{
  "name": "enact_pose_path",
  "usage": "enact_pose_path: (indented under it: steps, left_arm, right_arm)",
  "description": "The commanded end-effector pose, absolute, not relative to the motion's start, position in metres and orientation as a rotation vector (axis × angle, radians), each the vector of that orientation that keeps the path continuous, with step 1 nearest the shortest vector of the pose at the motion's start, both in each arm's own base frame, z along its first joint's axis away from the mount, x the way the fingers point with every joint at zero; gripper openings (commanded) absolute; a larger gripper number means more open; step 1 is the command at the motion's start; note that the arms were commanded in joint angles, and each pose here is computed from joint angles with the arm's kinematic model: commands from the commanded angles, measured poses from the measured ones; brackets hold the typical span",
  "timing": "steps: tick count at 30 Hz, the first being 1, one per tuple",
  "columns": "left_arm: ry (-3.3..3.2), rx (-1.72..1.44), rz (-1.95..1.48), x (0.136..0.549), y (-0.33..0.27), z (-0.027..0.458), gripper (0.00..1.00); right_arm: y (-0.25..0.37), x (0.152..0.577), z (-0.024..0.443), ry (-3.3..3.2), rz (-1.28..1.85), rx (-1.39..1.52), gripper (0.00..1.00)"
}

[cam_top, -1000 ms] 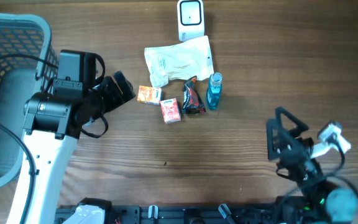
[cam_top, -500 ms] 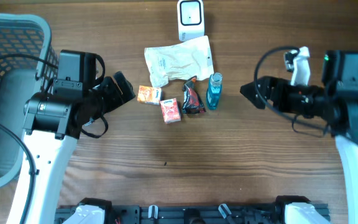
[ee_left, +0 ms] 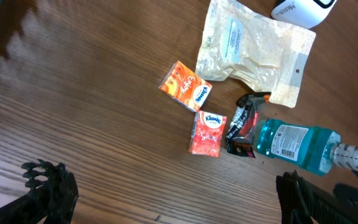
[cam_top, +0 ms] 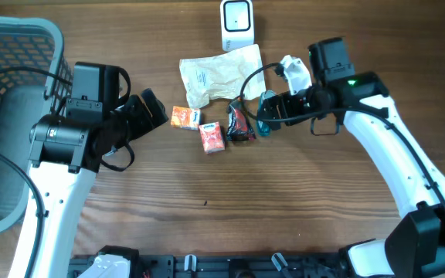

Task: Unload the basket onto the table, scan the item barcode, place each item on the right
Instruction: 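Reach the right gripper to the blue Listerine bottle and grasp it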

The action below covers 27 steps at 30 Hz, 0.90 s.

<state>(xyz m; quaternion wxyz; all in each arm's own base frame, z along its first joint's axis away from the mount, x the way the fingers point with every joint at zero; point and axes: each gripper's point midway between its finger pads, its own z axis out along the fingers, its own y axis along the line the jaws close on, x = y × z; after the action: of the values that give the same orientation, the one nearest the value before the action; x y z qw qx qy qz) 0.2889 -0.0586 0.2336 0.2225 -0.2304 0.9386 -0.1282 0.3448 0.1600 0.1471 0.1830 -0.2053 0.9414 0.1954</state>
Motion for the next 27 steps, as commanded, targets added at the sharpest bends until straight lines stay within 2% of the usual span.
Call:
enact_pose_path:
  steps: [1,6,15,17,19,20,22,24,27]
  left_arm:
    - [2.578,-0.622,-0.350,0.290,-0.056,0.238,1.00]
    - [2.578,-0.621,-0.350,0.290,-0.056,0.238,1.00]
    - [2.578,-0.621,-0.350,0.290,-0.056,0.238,1.00]
    - [2.578,-0.622,-0.350,0.290,-0.056,0.238,1.00]
    - [2.578,-0.622,-0.350,0.290,-0.056,0.238,1.00]
    - [2.578,-0.621,-0.350,0.290,-0.056,0.238,1.00]
    - [2.578,-0.621,-0.350,0.290,-0.056,0.238,1.00]
    - [2.578,-0.621,-0.350,0.290,-0.056,0.238,1.00]
    - [2.578,-0.621,-0.350,0.290,-0.056,0.238,1.00]
  right_arm:
    - [0.172,0.356,0.160,2.601,0.488,-0.549,1.00]
    - [0.165,0.378,0.154,2.617,0.312,-0.226,1.00]
    - [0.181,0.376,0.091,2.783,0.388,-0.242,1.00]
    - [0.178,0.378,0.089,2.784,0.369,-0.214,0.87]
    - [0.169,0.382,0.088,2.781,0.298,-0.143,0.62]
    - [0.168,0.382,0.088,2.781,0.289,-0.141,0.57]
    - [0.168,0.383,0.089,2.778,0.291,-0.140,0.54]
    - [0.168,0.384,0.091,2.771,0.293,-0.140,0.38]
    - [0.168,0.385,0.102,2.745,0.303,-0.139,0.35]
